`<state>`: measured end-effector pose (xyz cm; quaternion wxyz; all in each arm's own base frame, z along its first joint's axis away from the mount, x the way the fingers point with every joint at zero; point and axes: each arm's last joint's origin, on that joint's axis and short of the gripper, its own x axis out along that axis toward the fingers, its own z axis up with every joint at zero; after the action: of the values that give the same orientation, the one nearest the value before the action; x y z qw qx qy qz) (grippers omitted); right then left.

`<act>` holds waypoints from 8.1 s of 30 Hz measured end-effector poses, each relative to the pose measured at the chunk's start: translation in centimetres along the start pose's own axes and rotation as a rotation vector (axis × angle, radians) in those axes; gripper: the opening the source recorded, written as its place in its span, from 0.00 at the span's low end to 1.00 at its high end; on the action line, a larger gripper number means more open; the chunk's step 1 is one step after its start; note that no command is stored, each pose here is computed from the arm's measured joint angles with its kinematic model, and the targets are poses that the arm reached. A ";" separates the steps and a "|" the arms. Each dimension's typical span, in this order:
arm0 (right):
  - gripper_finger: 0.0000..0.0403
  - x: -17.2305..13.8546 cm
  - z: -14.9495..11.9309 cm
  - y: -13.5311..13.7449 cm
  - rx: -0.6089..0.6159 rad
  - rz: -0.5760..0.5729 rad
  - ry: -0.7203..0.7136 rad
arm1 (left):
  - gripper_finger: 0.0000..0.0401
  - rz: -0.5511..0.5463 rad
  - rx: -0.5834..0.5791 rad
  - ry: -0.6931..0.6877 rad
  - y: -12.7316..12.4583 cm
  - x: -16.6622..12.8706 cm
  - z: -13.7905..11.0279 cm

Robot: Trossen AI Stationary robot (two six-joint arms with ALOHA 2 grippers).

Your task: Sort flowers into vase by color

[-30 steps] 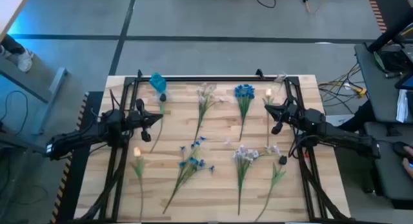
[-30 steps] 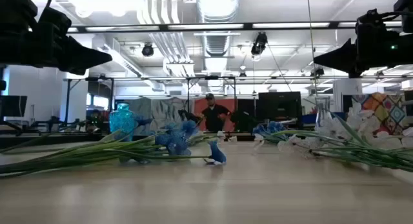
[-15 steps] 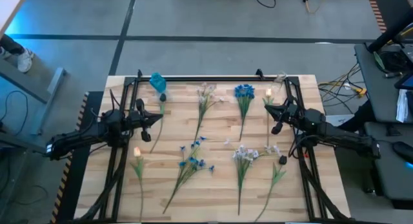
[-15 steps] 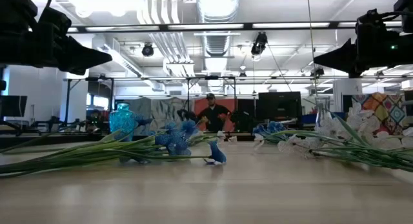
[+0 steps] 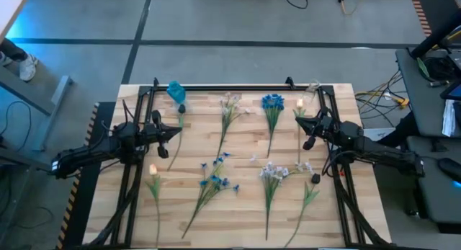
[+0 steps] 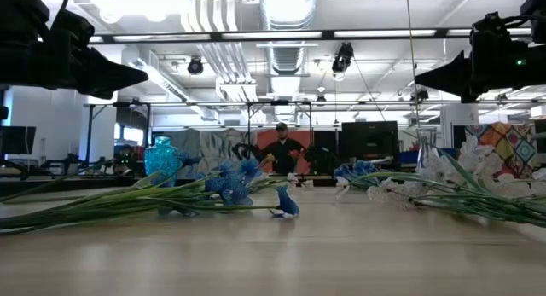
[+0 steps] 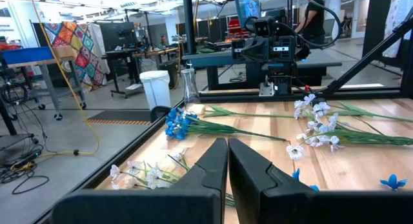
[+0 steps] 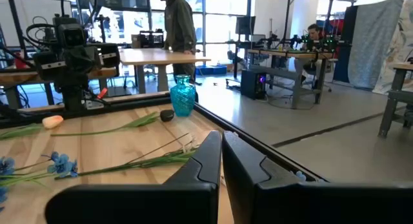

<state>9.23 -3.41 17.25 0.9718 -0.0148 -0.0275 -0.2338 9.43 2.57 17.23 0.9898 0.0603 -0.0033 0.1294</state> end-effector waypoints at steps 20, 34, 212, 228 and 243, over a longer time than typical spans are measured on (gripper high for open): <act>0.02 0.0 0.0 0.0 0.000 -0.001 0.000 | 0.00 0.000 0.000 0.000 0.0 0.0 0.0; 0.02 0.0 0.0 0.0 0.000 -0.001 0.000 | 0.00 0.000 0.000 0.000 0.0 0.0 0.0; 0.02 0.0 0.0 0.0 0.000 0.000 0.000 | 0.00 0.753 -0.081 -0.109 15.0 6.8 12.5; 0.02 0.0 0.0 0.0 0.000 0.000 0.000 | 0.00 0.731 -0.058 -0.007 14.1 6.2 8.0; 0.02 0.0 0.4 0.1 0.129 0.026 -0.038 | 0.21 0.807 0.002 0.218 14.1 6.0 6.4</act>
<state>9.23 -3.34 17.63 0.9730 0.0431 -0.0609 -0.2184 11.64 16.84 25.36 0.8541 0.0411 0.0782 0.5125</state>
